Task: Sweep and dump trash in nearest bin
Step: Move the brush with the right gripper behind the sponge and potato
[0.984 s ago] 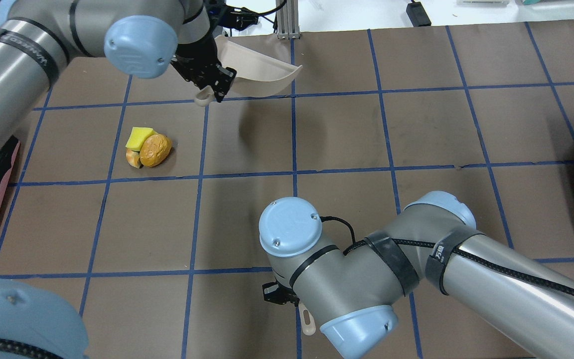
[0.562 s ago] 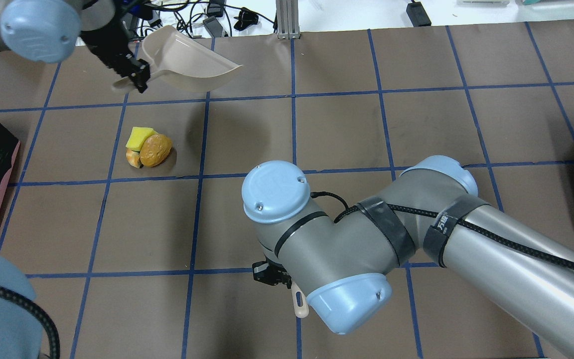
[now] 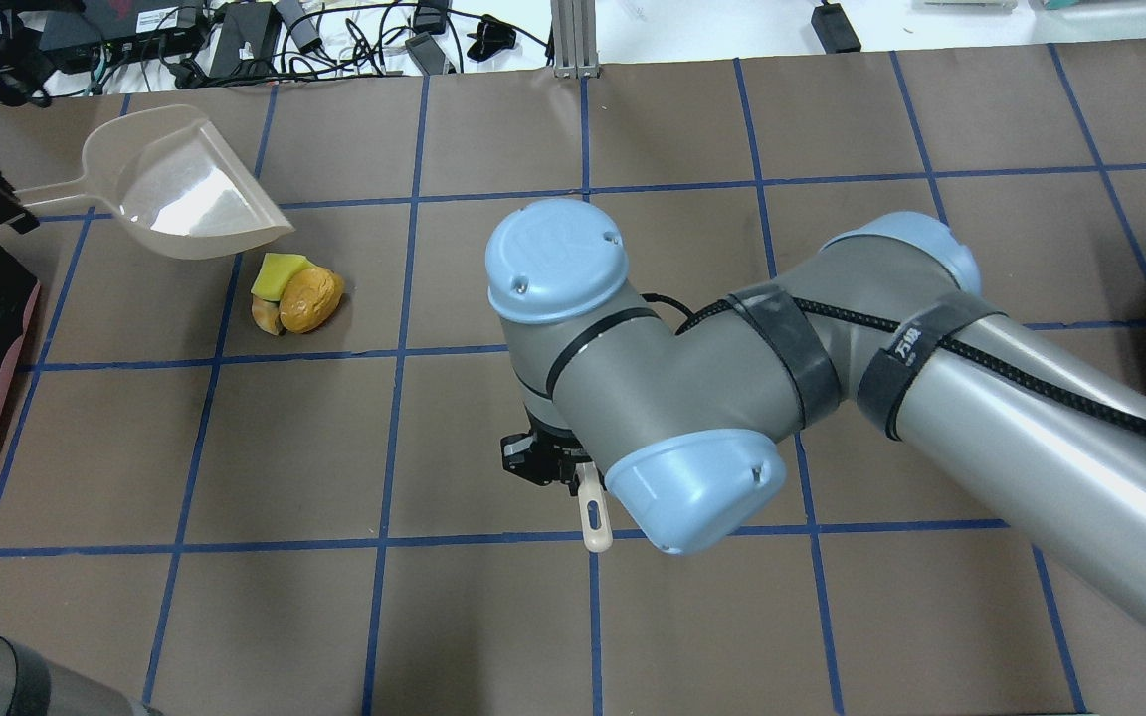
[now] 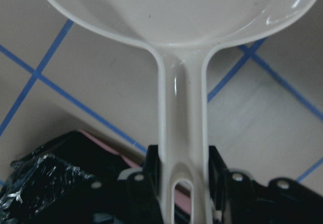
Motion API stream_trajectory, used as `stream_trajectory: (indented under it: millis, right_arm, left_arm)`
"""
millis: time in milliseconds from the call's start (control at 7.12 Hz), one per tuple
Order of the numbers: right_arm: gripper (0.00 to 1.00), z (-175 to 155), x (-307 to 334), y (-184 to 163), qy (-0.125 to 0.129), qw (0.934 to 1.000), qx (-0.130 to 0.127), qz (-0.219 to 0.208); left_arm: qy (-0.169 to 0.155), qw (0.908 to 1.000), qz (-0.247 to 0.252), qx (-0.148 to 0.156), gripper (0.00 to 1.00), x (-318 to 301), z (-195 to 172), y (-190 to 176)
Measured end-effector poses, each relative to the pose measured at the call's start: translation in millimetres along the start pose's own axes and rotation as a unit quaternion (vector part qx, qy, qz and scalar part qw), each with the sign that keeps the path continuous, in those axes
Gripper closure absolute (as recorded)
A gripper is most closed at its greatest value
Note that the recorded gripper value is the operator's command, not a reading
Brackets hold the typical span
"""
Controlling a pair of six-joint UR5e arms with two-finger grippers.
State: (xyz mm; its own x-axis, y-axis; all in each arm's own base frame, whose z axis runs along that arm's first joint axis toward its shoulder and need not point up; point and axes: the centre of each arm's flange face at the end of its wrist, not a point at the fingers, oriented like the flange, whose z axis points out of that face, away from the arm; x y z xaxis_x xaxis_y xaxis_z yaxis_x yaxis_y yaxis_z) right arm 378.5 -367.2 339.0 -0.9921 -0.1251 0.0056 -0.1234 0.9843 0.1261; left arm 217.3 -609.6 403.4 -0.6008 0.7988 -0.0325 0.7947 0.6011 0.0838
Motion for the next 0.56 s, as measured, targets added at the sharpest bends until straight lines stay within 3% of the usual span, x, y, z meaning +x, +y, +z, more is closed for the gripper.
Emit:
stream_trajectory:
  millis: [281, 562]
  right_arm:
    - [1.00, -11.9, -18.0, -49.7, 0.000, 0.9999, -0.014, 0.007]
    - [1.00, -3.5, -38.6, -97.9, 0.001, 0.9994, -0.028, 0.021]
  left_arm:
    - [-0.009, 0.9969, 0.078, -0.003, 1.00, -23.9, 22.9, 55.2]
    - [-0.012, 0.9878, 0.155, -0.003, 1.00, -31.8, 55.0, 66.6]
